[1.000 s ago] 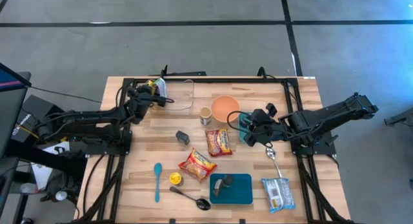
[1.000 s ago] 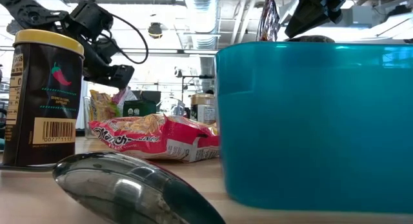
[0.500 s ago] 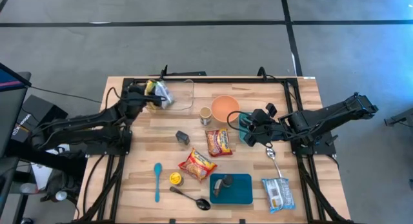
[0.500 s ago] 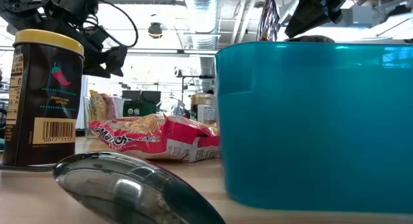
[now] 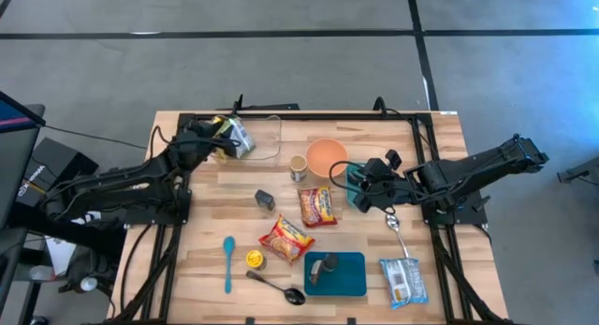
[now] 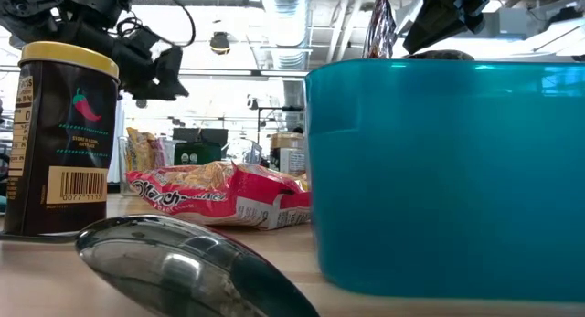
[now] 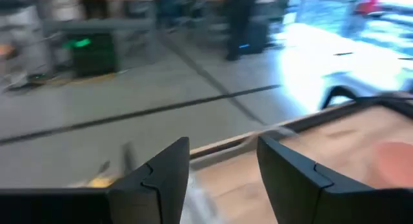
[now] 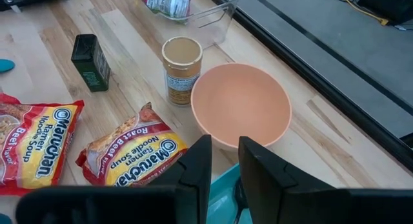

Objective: Pick & Place Food Item
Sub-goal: Put the black seasoning can into the blue bin

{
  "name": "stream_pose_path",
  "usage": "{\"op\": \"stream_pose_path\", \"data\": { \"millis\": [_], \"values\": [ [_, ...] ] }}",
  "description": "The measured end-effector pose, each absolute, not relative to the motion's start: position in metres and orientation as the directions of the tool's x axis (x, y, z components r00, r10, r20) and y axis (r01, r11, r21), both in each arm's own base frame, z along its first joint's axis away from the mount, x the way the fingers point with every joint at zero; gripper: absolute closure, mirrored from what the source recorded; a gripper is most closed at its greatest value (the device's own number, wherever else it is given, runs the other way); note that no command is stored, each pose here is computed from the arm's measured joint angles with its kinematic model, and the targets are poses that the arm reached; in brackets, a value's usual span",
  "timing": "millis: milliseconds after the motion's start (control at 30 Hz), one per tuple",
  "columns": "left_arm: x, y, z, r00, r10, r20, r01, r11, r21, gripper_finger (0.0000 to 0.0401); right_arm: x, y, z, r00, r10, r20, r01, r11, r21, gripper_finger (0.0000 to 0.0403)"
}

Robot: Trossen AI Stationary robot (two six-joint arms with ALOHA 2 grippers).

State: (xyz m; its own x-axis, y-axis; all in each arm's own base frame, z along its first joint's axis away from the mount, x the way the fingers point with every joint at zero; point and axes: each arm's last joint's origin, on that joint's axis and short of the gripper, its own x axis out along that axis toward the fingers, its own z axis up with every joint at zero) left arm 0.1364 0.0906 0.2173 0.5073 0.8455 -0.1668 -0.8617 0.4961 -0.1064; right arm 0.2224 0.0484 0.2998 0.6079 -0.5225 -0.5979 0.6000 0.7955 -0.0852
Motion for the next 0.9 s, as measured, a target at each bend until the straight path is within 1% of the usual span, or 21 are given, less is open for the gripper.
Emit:
{"op": "stream_pose_path", "data": {
  "millis": [100,200,433,567,800,900],
  "values": [
    [0.14,0.091,0.221,0.6,0.788,-0.133,-0.8,0.591,-0.108,0.0234,0.222,0.048,0.3,0.608,-0.523,-0.598,0.6,0.795,-0.085,0.0331],
    [0.144,0.092,0.22,0.656,0.744,-0.13,-0.755,0.646,-0.11,0.0246,0.222,0.048,0.3,0.608,-0.523,-0.598,0.6,0.795,-0.085,0.0331],
    [0.154,0.093,0.208,0.733,0.649,-0.206,-0.677,0.727,-0.116,0.0286,0.222,0.048,0.3,0.608,-0.523,-0.597,0.6,0.795,-0.085,0.0331],
    [0.159,0.091,0.204,0.773,0.589,-0.235,-0.63,0.756,-0.176,0.032,0.222,0.048,0.3,0.608,-0.523,-0.597,0.6,0.795,-0.086,0.0331],
    [0.166,0.077,0.204,0.821,0.52,-0.235,-0.563,0.806,-0.182,0.039,0.222,0.048,0.3,0.608,-0.523,-0.597,0.6,0.795,-0.086,0.0331],
    [0.169,0.069,0.204,0.846,0.479,-0.235,-0.525,0.827,-0.202,0.0397,0.222,0.048,0.3,0.608,-0.523,-0.597,0.6,0.795,-0.086,0.0331]
  ]
}}
